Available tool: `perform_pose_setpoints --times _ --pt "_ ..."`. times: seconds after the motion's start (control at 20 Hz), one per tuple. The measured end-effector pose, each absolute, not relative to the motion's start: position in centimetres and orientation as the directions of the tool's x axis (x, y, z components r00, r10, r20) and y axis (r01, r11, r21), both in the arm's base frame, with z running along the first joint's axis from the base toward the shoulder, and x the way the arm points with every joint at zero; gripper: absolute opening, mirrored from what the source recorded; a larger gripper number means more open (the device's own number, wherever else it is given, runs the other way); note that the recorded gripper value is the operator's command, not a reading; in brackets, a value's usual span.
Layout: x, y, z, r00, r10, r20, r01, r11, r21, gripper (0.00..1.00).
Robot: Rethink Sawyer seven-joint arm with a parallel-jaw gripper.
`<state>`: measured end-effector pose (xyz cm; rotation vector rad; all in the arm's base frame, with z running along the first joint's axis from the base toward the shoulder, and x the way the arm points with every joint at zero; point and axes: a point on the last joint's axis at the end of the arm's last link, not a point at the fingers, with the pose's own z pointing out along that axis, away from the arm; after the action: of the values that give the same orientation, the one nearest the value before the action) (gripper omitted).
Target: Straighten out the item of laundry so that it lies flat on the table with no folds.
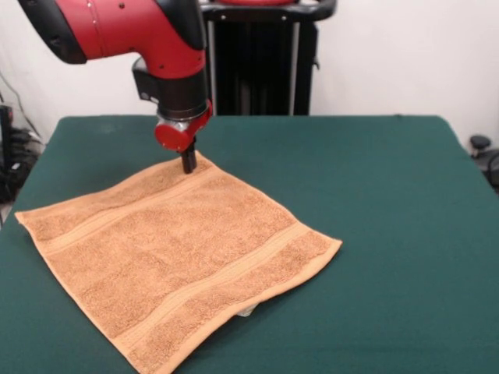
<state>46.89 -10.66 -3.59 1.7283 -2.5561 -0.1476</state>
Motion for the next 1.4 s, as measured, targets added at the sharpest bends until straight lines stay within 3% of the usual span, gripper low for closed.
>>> perform_pose_setpoints --times 0.9,1.4 --pt "45.4 -11.8 -3.2 -0.304 -0.951 -0.047 -0.946 0.296 0.134 0.0" --pt "40.8 -10.8 -2.6 -0.22 -0.975 -0.031 -0.94 0.204 0.273 0.0"
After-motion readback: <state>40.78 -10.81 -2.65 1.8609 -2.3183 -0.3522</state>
